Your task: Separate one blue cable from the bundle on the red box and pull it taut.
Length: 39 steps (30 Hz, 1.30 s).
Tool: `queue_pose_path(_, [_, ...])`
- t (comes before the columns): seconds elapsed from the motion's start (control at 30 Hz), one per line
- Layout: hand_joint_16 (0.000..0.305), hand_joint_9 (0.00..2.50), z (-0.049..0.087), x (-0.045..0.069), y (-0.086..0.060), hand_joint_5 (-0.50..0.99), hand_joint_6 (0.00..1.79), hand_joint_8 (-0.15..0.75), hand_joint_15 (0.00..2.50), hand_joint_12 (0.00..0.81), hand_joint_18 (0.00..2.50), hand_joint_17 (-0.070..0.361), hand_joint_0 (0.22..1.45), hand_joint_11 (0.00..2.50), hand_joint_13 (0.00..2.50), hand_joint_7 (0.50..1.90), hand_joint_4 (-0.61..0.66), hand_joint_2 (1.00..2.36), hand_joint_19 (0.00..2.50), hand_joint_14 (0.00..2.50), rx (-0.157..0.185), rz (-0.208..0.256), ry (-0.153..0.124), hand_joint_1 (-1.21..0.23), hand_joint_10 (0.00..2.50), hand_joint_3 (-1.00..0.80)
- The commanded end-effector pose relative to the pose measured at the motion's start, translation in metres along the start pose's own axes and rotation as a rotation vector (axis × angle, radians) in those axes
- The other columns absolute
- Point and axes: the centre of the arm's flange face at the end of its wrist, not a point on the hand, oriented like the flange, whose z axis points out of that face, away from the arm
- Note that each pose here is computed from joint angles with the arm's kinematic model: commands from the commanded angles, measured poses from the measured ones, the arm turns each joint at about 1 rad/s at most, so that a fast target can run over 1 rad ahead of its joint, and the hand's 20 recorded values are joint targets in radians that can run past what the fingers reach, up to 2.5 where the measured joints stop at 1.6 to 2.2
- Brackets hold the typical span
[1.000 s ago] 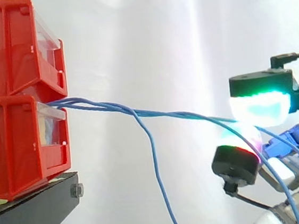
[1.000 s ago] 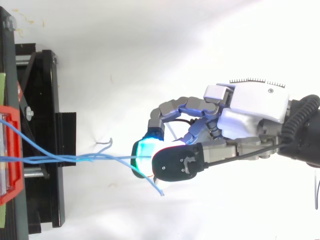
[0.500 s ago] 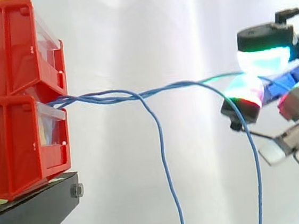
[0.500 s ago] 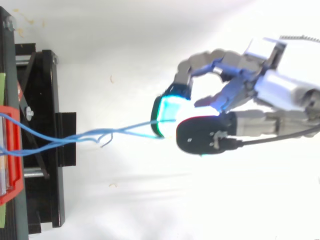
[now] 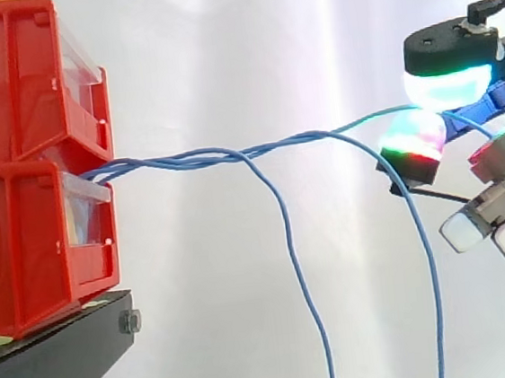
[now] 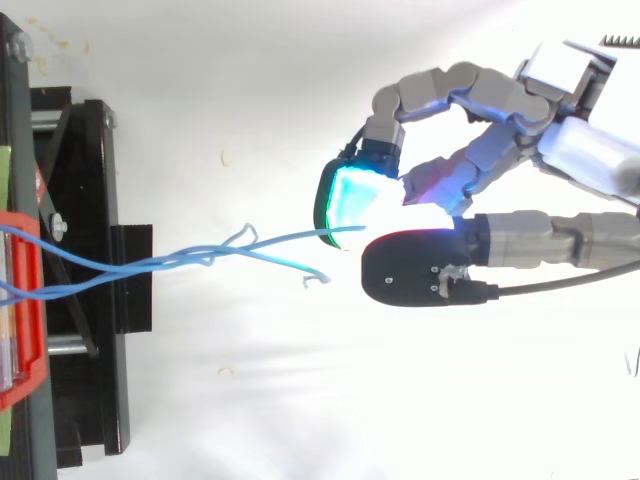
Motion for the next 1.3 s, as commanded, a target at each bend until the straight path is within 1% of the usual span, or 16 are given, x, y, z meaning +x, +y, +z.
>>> queue_pose_path(0.0, [0.059,1.26,-0.001,0.0,-0.003,-0.05,0.83,0.372,0.42,0.423,0.89,0.134,0.56,1.01,0.89,1.15,-0.06,1.03,0.39,0.01,0.012,-0.04,0.002,-0.83,0.01,-0.06])
queue_pose_path(0.07, [0.059,1.26,-0.004,-0.004,-0.015,-0.05,0.83,0.371,0.42,0.423,0.89,0.134,0.56,0.98,0.89,1.15,-0.07,1.03,0.39,0.01,0.048,-0.147,0.007,-0.83,0.01,-0.05])
queue_pose_path(0.13, [0.059,1.25,-0.004,-0.004,-0.015,-0.05,0.83,0.372,0.42,0.423,0.89,0.134,0.56,0.97,0.88,1.15,-0.07,1.03,0.39,0.01,0.049,-0.194,0.012,-0.83,0.01,-0.05])
queue_pose_path(0.17, [0.059,1.25,-0.003,-0.007,-0.015,-0.05,0.83,0.374,0.42,0.423,0.89,0.134,0.56,0.97,0.88,1.15,-0.07,1.03,0.39,0.01,0.048,-0.257,0.007,-0.83,0.01,-0.05])
queue_pose_path(0.23, [0.059,1.24,-0.002,-0.009,-0.015,-0.05,0.83,0.373,0.42,0.423,0.89,0.134,0.55,0.94,0.88,1.15,-0.07,1.03,0.39,0.01,0.047,-0.315,0.004,-0.83,0.01,-0.05])
queue_pose_path(0.27, [0.06,1.24,-0.002,-0.01,-0.015,-0.05,0.83,0.37,0.42,0.423,0.89,0.134,0.55,0.94,0.88,1.15,-0.07,1.03,0.39,0.01,0.049,-0.381,0.002,-0.83,0.01,-0.06])
queue_pose_path(0.3, [0.059,1.23,-0.002,-0.011,-0.015,-0.05,0.83,0.37,0.42,0.421,0.89,0.134,0.55,0.94,0.88,1.15,-0.07,1.04,0.39,0.01,0.05,-0.497,-0.003,-0.83,0.01,-0.06])
queue_pose_path(0.33, [0.06,1.23,-0.002,-0.011,-0.015,-0.05,0.83,0.371,0.42,0.421,0.89,0.134,0.55,0.93,0.88,1.16,-0.07,1.03,0.39,0.01,0.05,-0.497,-0.003,-0.83,0.01,-0.06])
queue_pose_path(0.37, [0.059,1.23,-0.002,-0.011,-0.015,-0.05,0.83,0.372,0.42,0.421,0.89,0.134,0.55,0.93,0.88,1.16,-0.07,1.03,0.39,0.01,0.051,-0.532,-0.006,-0.83,0.01,-0.06])
queue_pose_path(0.43, [0.059,1.23,0.0,-0.011,-0.014,-0.05,0.83,0.37,0.42,0.422,0.89,0.134,0.56,0.92,0.88,1.15,-0.06,1.03,0.39,0.01,0.04,-0.653,-0.016,-0.83,0.01,-0.05])
queue_pose_path(0.47, [0.06,1.23,0.002,-0.011,-0.013,-0.05,0.83,0.369,0.42,0.423,0.89,0.134,0.56,0.93,0.88,1.16,-0.06,1.03,0.39,0.01,0.032,-0.646,-0.02,-0.83,0.01,-0.05])
queue_pose_path(0.63, [0.059,1.23,0.001,-0.01,-0.013,-0.05,0.83,0.371,0.42,0.423,0.89,0.134,0.56,0.92,0.88,1.16,-0.06,1.03,0.39,0.01,0.027,-0.644,-0.018,-0.83,0.01,-0.06])
queue_pose_path(0.77, [0.059,1.23,0.001,-0.005,-0.011,-0.05,0.83,0.372,0.42,0.422,0.89,0.133,0.56,0.93,0.88,1.16,-0.07,1.03,0.39,0.01,0.012,-0.639,-0.014,-0.83,0.01,-0.05])
queue_pose_path(1.07, [0.059,1.23,0.002,-0.004,-0.011,-0.05,0.83,0.371,0.42,0.421,0.89,0.133,0.56,0.92,0.88,1.16,-0.06,1.02,0.39,0.01,0.004,-0.637,-0.016,-0.83,0.01,-0.05])
queue_pose_path(1.1, [0.059,1.23,0.002,-0.005,-0.011,-0.05,0.83,0.37,0.42,0.421,0.89,0.133,0.56,0.92,0.88,1.16,-0.06,1.02,0.39,0.01,0.008,-0.639,-0.016,-0.83,0.01,-0.05])
queue_pose_path(1.27, [0.059,1.23,0.003,-0.003,-0.01,-0.05,0.83,0.372,0.42,0.421,0.89,0.133,0.56,0.93,0.87,1.16,-0.06,1.02,0.39,0.01,-0.005,-0.628,-0.018,-0.83,0.01,-0.05])
